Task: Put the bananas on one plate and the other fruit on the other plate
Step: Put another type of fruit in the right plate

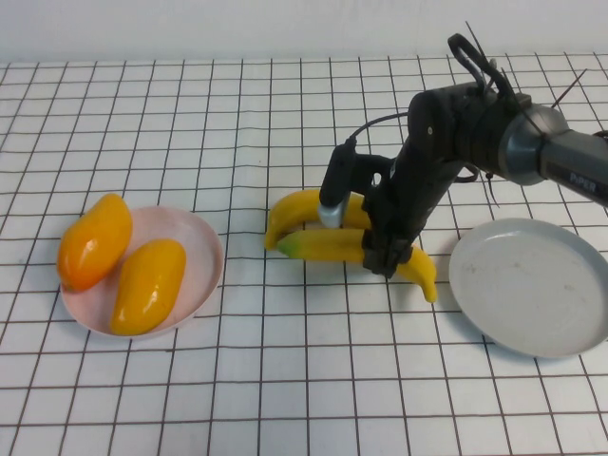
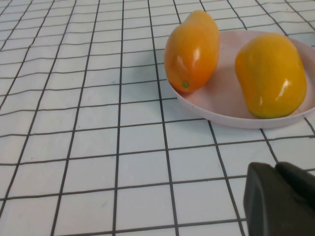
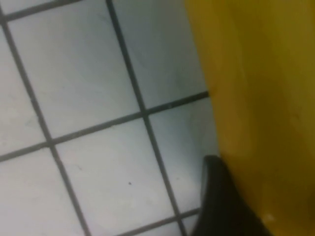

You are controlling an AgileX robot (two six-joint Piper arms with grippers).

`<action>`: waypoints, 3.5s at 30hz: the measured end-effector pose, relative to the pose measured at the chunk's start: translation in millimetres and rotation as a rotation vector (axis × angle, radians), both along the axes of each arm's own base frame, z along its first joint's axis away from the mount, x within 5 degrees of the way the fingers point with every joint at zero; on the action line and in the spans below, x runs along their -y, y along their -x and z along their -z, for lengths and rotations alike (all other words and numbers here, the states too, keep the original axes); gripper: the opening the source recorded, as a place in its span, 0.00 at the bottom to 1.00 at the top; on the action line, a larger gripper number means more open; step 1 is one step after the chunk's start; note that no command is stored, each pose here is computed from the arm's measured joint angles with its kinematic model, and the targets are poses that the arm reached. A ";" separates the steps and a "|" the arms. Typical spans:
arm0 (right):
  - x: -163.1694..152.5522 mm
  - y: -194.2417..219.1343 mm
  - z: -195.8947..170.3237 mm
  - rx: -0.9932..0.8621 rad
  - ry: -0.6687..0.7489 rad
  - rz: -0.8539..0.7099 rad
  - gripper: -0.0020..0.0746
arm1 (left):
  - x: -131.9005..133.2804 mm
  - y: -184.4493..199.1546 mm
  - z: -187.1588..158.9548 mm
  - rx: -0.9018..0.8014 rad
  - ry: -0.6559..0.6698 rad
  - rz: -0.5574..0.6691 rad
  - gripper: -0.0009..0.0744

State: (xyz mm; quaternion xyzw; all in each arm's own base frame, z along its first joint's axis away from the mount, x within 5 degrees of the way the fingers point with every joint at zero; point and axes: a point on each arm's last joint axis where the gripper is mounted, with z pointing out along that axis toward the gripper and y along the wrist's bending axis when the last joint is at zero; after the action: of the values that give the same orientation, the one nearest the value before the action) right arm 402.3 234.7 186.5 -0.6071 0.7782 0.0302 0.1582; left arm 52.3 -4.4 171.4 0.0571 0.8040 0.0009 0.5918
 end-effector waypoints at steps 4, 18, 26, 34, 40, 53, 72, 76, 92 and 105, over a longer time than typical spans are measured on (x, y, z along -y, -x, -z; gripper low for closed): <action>-1.6 9.8 -26.6 -0.037 -0.029 0.095 0.44 | 0.0 0.0 0.0 0.000 0.000 0.000 0.01; 158.4 73.0 -110.2 -0.091 -0.154 0.755 0.44 | 0.0 0.0 0.0 0.000 0.000 0.000 0.01; 185.3 83.6 -61.9 -0.085 -0.073 0.881 0.44 | 0.0 0.0 0.0 0.000 0.000 0.000 0.01; 188.5 63.8 -23.5 -0.069 -0.037 0.983 0.44 | 0.0 0.0 0.0 0.000 0.000 0.000 0.01; 187.1 58.0 -5.9 -0.101 -0.025 0.993 0.53 | 0.0 0.0 0.0 0.000 0.000 0.000 0.01; 187.8 69.3 -39.4 -0.050 -0.079 0.995 0.51 | 0.0 0.0 0.0 0.000 0.000 0.000 0.01; 135.3 93.9 -96.2 -0.021 -0.367 0.495 0.49 | 0.0 0.0 0.0 0.000 0.000 0.000 0.01; 107.9 85.8 -114.3 0.043 -0.388 0.379 0.57 | 0.0 0.0 0.0 0.000 0.000 0.000 0.01; 17.2 -19.1 -67.1 0.034 -0.213 0.138 0.66 | 0.0 0.0 0.0 0.000 0.000 0.000 0.01; 7.6 -52.9 4.9 -0.038 -0.098 0.136 0.61 | 0.0 0.0 0.0 0.000 0.000 0.000 0.01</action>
State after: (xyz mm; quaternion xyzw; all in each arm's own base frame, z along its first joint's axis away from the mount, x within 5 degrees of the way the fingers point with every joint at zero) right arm 455.2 227.1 181.6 -0.5436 0.8181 0.0688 0.1746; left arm 52.3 -4.4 171.4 0.0571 0.8040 0.0009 0.5918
